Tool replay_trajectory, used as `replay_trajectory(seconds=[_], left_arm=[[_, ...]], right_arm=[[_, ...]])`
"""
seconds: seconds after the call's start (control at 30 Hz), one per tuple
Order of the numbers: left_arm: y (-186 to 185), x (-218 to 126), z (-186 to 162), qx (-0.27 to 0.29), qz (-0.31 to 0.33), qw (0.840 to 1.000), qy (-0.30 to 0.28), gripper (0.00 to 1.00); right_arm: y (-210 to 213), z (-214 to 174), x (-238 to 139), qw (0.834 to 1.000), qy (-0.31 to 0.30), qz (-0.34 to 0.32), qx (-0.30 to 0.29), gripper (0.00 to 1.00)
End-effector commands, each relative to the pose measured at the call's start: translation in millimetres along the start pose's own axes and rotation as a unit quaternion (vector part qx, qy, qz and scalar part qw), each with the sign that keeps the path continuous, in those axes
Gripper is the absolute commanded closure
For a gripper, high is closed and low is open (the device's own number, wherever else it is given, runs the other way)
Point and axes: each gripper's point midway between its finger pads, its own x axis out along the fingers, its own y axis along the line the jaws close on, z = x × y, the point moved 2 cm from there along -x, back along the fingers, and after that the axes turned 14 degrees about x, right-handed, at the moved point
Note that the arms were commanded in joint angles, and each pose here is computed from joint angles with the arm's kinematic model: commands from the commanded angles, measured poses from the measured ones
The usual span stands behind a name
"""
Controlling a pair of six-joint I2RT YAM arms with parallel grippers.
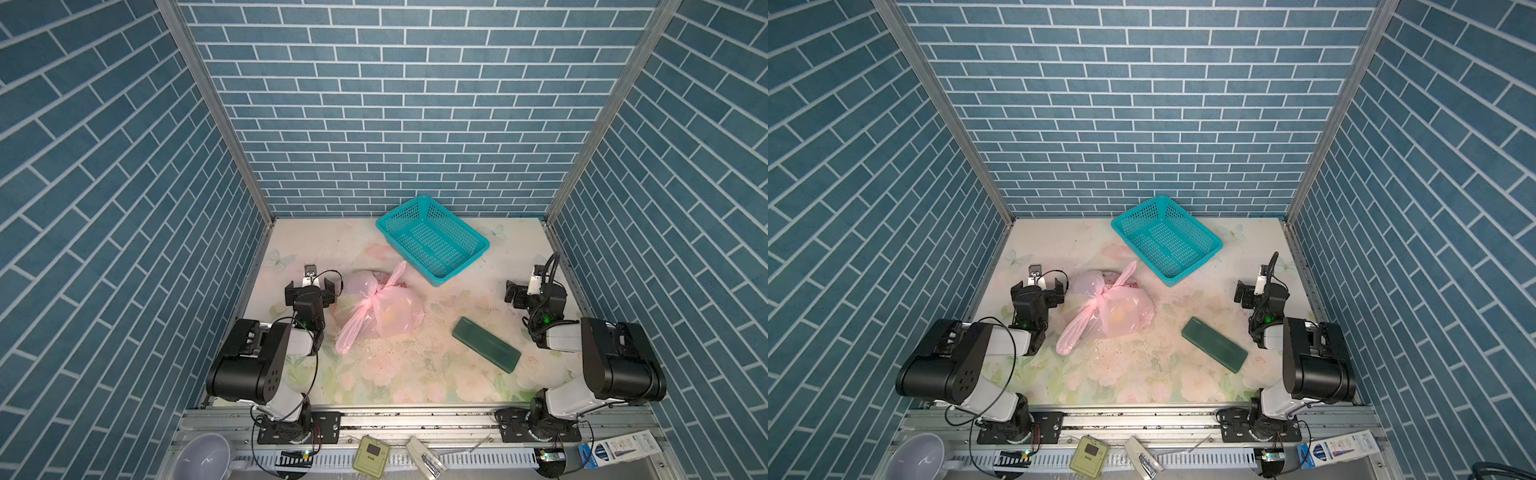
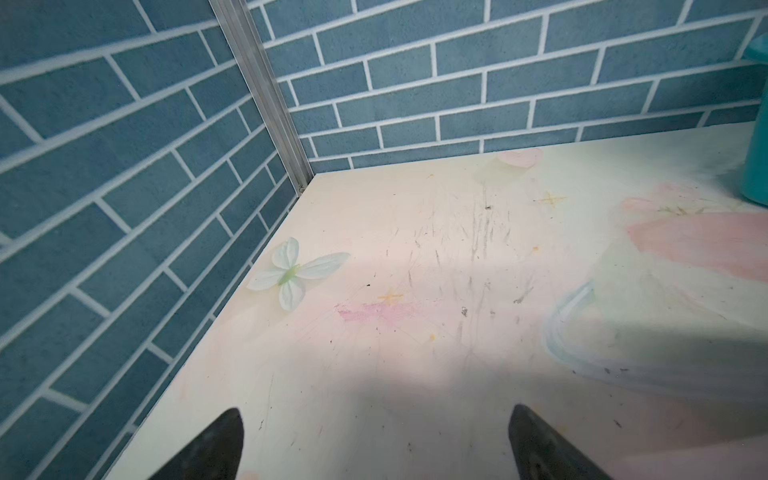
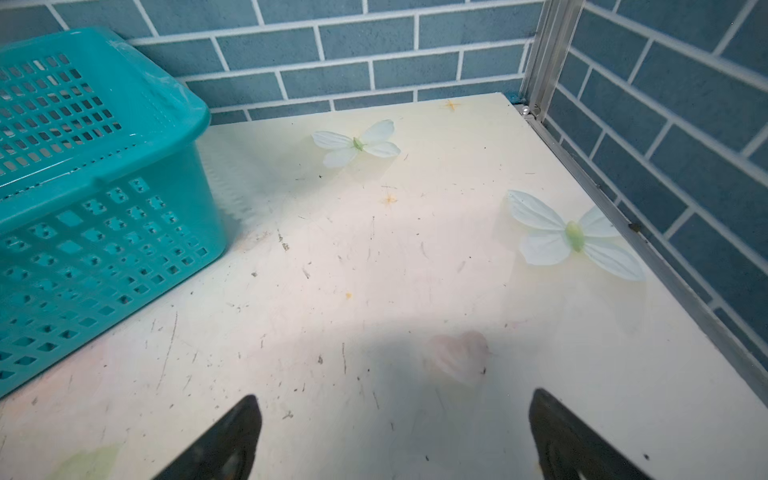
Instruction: Untie the knot of the plastic bag and take out the fruit
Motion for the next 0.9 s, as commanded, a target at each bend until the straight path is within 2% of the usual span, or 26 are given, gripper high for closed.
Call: replay_trajectory(seconds=[0.0,0.87], left_arm=[[3.1,0.2,0.7,-0.004,0.006,1.000,0.001,0.00],[2.2,0.5,0.4,-0.003,0.003,1.000,0.002,0.00]], right_arm=[[4.3,4.2,2.3,1.000,-0.005,0.009,-0.021,0.01],[4.3,4.3,2.2,1.000,-0.005,0.009,-0.021,0.01]])
